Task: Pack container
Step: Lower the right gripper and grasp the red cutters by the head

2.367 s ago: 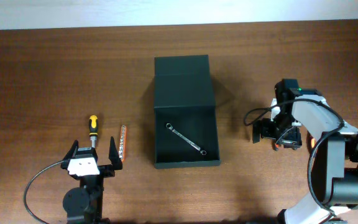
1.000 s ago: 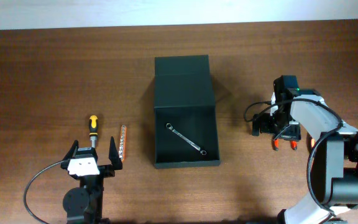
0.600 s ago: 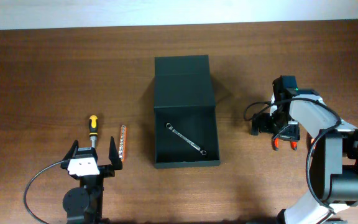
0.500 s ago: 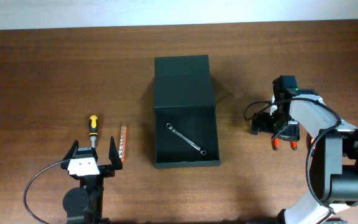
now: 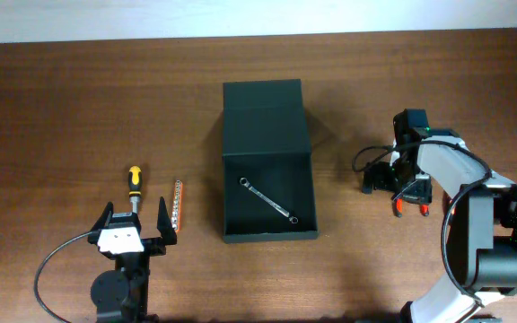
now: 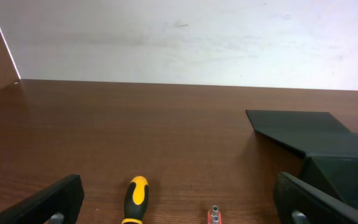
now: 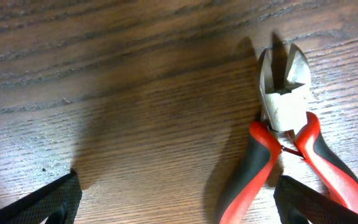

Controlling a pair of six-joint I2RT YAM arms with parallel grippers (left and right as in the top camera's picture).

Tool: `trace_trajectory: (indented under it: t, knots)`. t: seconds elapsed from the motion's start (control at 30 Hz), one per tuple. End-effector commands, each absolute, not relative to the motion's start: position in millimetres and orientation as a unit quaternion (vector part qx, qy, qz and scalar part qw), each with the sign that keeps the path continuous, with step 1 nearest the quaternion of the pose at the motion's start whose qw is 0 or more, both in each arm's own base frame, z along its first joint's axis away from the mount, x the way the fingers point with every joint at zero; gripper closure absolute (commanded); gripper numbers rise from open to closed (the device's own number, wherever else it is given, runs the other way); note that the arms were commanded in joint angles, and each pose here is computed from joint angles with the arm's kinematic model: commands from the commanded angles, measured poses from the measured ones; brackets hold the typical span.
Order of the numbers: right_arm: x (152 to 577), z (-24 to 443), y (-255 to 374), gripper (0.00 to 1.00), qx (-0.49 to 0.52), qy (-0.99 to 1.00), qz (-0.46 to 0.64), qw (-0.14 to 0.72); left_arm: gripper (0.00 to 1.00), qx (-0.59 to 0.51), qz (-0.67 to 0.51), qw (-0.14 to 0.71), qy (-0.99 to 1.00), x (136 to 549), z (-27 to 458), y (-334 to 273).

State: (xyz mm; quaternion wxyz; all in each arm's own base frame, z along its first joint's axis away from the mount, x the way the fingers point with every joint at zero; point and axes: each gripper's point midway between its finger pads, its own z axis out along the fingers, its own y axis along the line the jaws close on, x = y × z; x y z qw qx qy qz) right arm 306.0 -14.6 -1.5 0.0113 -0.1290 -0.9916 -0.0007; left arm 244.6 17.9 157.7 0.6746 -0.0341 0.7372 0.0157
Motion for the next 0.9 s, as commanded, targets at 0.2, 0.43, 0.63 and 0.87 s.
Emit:
trace_trajectory:
  t: [0.2,0.43,0.63,0.87]
  knots:
    - [303.7,-7.1,-13.9,0.01,-0.132,-0.991,0.001,0.017,0.01,-0.029,0.018,0.676,0.736,244.7,156.8,17.8]
    - [305.9,-7.0,-8.3,0.09,-0.132,-0.991,-0.015,0.015,0.01,-0.029,0.018,0.676,0.736,244.7,156.8,17.8]
    - [305.8,-7.0,-8.3,0.4,-0.132,-0.991,-0.015,0.015,0.01,-0.029,0.018,0.676,0.736,244.7,156.8,17.8]
    - [304.6,-7.0,-8.2,0.69,-0.132,-0.991,-0.015,0.017,0.01,-0.029,0.018,0.676,0.736,244.7,156.8,17.8]
